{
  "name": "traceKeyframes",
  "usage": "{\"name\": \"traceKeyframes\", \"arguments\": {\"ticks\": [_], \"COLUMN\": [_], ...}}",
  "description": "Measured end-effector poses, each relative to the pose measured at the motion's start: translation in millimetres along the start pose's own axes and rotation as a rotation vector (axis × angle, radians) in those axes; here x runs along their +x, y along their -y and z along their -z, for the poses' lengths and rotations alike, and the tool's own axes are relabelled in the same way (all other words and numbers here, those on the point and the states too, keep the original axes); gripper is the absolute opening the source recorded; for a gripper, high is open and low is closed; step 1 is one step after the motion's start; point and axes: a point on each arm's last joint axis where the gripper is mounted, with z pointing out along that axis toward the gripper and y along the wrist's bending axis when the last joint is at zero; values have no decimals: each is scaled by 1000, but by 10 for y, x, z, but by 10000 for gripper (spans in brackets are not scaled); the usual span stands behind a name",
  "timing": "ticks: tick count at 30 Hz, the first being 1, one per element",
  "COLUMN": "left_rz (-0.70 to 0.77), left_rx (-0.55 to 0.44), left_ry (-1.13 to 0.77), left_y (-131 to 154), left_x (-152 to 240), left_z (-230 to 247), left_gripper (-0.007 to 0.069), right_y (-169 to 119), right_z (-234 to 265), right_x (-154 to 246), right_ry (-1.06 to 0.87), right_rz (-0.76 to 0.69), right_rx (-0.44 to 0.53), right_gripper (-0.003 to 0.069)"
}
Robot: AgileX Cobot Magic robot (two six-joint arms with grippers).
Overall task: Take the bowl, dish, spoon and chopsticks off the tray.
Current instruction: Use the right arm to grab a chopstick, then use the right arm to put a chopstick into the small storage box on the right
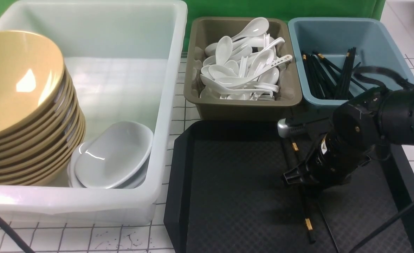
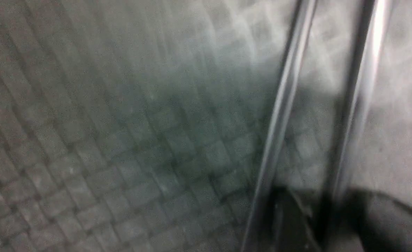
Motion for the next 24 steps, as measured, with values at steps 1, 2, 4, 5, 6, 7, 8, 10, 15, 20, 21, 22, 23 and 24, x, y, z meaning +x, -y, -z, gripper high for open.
{"name": "traceKeyframes", "arguments": {"ticks": [1,2,4,5,6,7,8,10,15,20,21,22,23,24], "left_rz": [0,0,0,0,0,0,0,0,0,-1,-1,-1,-1,-1], "left_rx": [0,0,0,0,0,0,0,0,2,5,5,6,6,6], "left_ry": [0,0,-1,-1,-1,-1,-1,-1,11,32,33,40,40,40], "left_y": [0,0,0,0,0,0,0,0,2,4,4,5,5,5], "left_x": [0,0,1,1,1,1,1,1,-10,-29,-30,-37,-37,-37], "left_z": [0,0,0,0,0,0,0,0,0,0,1,1,1,1], "left_gripper": [140,140,140,140,140,140,140,140,140,140,140,140,140,140], "right_y": [3,5,3,2,1,0,1,1,48,87,104,125,146,233], "right_z": [-9,-17,-21,-18,-16,-13,-9,22,306,1069,1262,1434,1507,1751], "right_x": [-5,-10,-15,-25,-28,-34,-33,-36,67,20,-38,-95,-143,-316], "right_ry": [-2,-3,-2,4,5,7,7,15,4,270,393,504,575,813], "right_rz": [4,10,15,31,40,50,58,74,124,156,172,180,186,191], "right_rx": [1,1,1,0,0,-1,0,-2,7,-19,-16,-11,-4,16], "right_gripper": [302,283,250,204,185,145,118,71,67,67,67,67,67,67]}}
